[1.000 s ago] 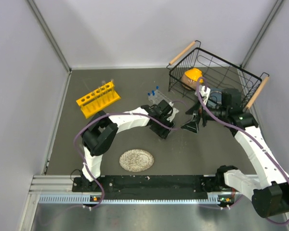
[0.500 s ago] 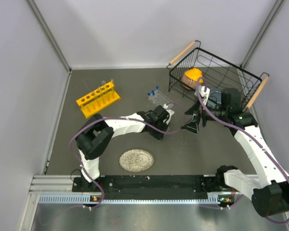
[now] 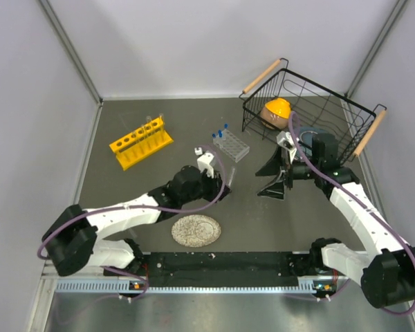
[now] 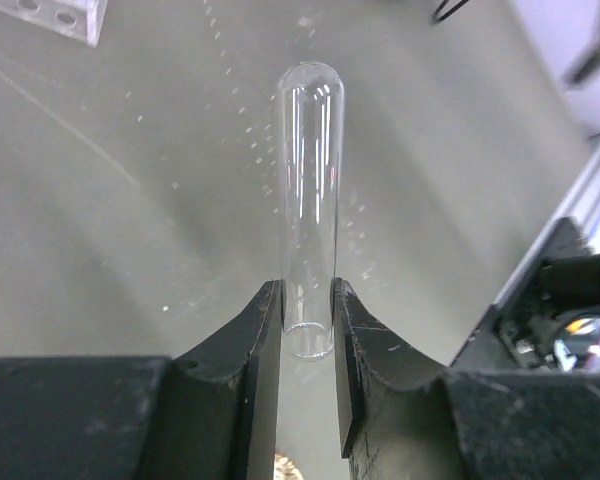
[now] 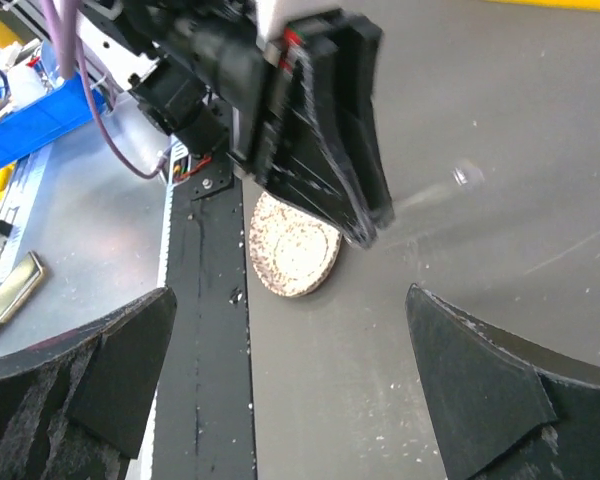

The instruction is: Organize the chemistry lab equipment

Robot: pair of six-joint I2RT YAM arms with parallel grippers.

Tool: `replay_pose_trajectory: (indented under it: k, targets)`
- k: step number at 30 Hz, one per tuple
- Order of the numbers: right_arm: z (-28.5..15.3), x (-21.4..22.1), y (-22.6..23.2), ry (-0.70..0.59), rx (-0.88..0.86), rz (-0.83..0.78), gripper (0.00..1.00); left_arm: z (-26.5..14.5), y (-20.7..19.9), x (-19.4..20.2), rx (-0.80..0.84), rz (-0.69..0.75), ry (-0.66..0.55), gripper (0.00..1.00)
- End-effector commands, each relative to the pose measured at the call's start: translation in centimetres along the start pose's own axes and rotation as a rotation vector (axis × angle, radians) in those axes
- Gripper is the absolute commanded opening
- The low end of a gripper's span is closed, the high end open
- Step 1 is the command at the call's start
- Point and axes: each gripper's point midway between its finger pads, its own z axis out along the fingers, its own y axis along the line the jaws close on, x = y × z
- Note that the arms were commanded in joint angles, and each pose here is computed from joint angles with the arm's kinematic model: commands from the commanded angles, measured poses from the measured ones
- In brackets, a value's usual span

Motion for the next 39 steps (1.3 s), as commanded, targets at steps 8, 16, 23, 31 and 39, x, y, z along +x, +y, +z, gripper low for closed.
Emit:
replay_pose_trajectory:
  k: [8,16,23,31,39]
  targets:
    - [2.0,-2.9,-5.3,-0.205,0.251,0.388,0.97,-3.3,-6.9,-6.8,0.262,-0.102,-0.378,0.10]
    - [4.3,-1.9,-4.6,-0.166,0.203,0.399,0.93,-3.2,-8.0,-8.1,0.263,-0.165,-0.442,0.10]
    - [4.6,-2.1,-3.8,-0.170,0.153,0.410,0.84,-3.2,-8.6,-7.7,0.276,-0.185,-0.446,0.10]
    - [4.6,-2.4,-3.2,-0.166,0.118,0.411,0.71,-2.9,-9.3,-7.2,0.284,-0.193,-0.437,0.10]
    - [5.1,-2.0,-2.9,-0.143,0.086,0.427,0.43,-2.7,-9.8,-7.4,0.280,-0.195,-0.445,0.10]
